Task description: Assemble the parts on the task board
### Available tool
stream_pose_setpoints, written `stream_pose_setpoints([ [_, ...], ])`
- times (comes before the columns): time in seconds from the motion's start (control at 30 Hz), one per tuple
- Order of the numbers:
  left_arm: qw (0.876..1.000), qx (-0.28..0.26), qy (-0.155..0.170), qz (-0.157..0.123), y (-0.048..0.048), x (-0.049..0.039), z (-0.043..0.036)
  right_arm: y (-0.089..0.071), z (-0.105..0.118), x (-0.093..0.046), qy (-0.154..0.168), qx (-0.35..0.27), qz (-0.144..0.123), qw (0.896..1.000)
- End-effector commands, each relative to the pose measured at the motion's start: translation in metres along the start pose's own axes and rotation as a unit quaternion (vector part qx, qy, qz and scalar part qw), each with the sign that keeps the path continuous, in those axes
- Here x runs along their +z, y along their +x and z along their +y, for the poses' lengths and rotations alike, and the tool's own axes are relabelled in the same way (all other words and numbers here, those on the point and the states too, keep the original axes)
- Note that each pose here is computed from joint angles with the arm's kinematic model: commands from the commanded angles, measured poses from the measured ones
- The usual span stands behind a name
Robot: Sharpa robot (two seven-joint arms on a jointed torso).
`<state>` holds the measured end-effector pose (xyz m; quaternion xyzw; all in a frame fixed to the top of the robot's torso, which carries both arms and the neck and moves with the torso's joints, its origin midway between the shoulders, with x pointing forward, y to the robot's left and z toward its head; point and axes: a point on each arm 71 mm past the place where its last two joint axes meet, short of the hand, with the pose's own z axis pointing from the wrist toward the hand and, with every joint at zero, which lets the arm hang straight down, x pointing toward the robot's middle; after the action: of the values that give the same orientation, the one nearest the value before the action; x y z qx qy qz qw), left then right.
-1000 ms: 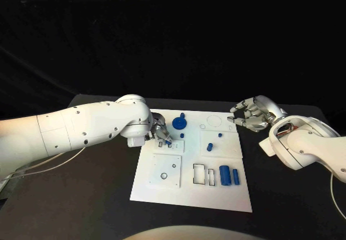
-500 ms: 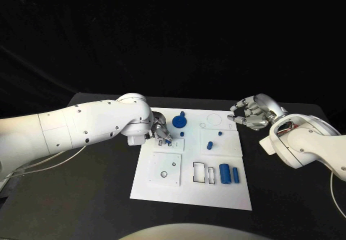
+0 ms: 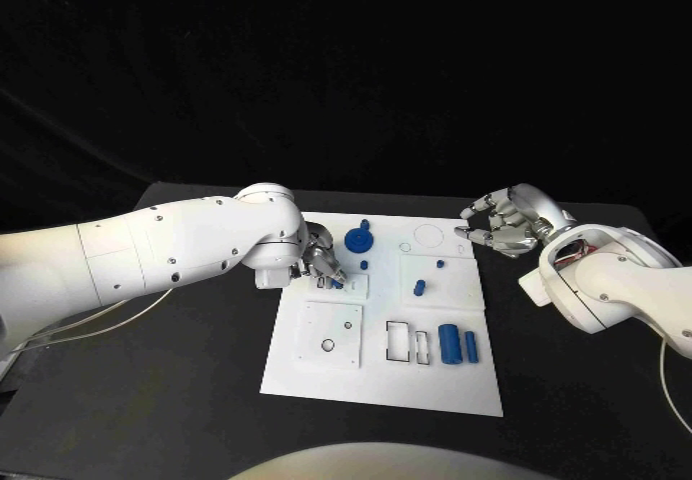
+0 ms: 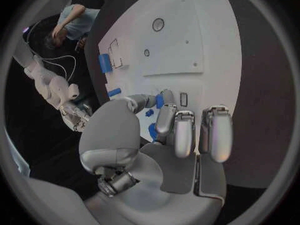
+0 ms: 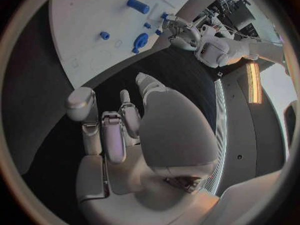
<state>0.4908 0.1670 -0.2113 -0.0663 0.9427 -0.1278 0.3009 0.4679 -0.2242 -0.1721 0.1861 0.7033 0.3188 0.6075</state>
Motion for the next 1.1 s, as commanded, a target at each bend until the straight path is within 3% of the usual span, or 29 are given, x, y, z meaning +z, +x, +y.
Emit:
stream_pose_setpoints([
  [0.03, 1.000, 0.005, 0.003, 0.015, 0.0035, 0.0003, -0.0020, 0.0010, 0.0013, -0.0002, -0.006, -0.004, 0.002, 1.000],
  [1.1, 1.000, 0.010, 0.001, 0.016, 0.0031, 0.0010, -0.0037, 0.0017, 0.0016, -0.0001, -0.005, -0.005, 0.004, 1.000],
])
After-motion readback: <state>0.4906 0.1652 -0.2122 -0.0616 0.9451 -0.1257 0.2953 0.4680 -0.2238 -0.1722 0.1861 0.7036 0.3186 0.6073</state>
